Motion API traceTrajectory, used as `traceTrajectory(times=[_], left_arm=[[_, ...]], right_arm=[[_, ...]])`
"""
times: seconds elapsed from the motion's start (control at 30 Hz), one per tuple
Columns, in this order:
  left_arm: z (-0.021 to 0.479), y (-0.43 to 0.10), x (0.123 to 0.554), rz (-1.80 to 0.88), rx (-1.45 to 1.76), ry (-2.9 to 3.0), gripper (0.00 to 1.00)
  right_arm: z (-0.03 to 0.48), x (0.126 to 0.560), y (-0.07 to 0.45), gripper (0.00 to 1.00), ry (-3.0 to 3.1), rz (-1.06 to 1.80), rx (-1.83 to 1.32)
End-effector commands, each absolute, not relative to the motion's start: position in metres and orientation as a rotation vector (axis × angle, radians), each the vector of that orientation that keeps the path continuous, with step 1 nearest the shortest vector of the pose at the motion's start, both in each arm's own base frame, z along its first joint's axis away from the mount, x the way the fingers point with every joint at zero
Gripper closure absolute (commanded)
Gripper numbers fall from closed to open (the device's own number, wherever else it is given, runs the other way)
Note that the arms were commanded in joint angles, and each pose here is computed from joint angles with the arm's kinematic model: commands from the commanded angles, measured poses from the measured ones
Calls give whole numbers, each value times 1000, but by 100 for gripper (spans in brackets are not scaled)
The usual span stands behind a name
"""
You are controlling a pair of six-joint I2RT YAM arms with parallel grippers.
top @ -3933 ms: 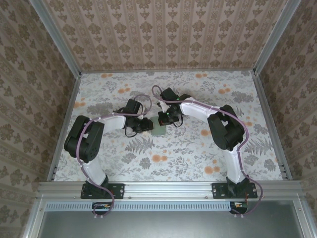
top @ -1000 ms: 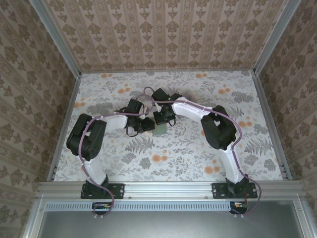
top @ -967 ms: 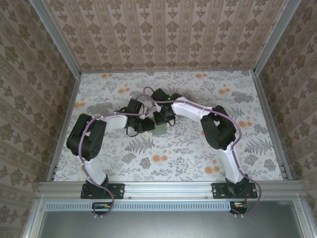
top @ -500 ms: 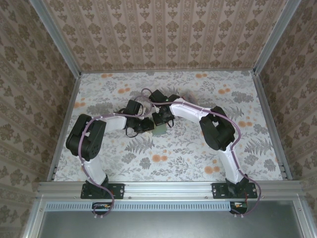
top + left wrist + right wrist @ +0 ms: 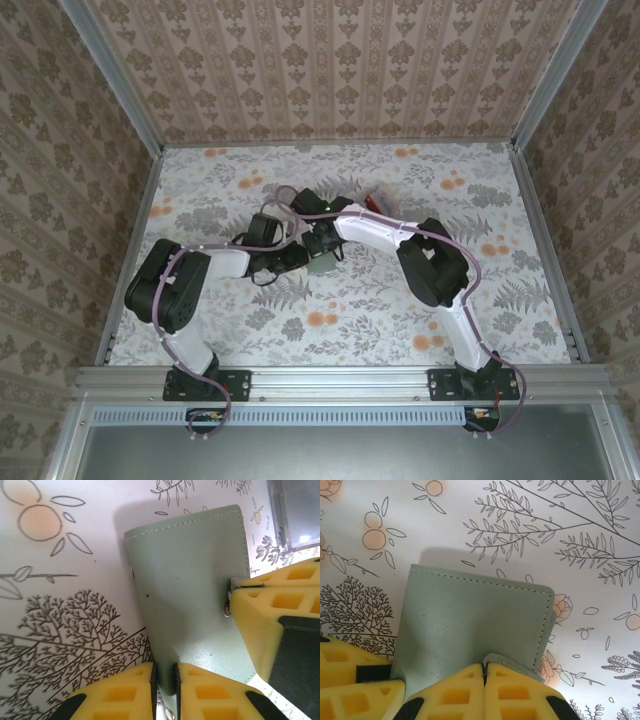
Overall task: Put the credit cards into the card holder
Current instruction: Close the button on the card holder.
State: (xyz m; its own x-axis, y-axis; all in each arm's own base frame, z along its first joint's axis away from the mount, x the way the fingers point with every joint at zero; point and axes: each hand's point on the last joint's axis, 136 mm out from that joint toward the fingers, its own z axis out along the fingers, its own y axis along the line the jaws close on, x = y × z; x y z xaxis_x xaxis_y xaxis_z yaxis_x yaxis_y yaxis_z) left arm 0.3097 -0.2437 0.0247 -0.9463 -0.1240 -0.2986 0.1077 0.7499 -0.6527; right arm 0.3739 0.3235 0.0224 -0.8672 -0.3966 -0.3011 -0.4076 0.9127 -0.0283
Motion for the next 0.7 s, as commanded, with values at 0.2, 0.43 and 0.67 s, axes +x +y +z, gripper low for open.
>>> traceTrajectory(times=[0.2, 0.43, 0.67], left_arm=[[33, -202, 325, -881, -173, 2515, 82], [33, -206, 325, -900, -159, 2530, 81], [35, -215, 324, -907, -104, 2549, 80]], right_arm=[[-129, 225, 265, 100, 3326, -341, -879], [-129, 222, 263, 100, 3363, -275, -847], [-106, 237, 272, 100, 3309, -98, -750]])
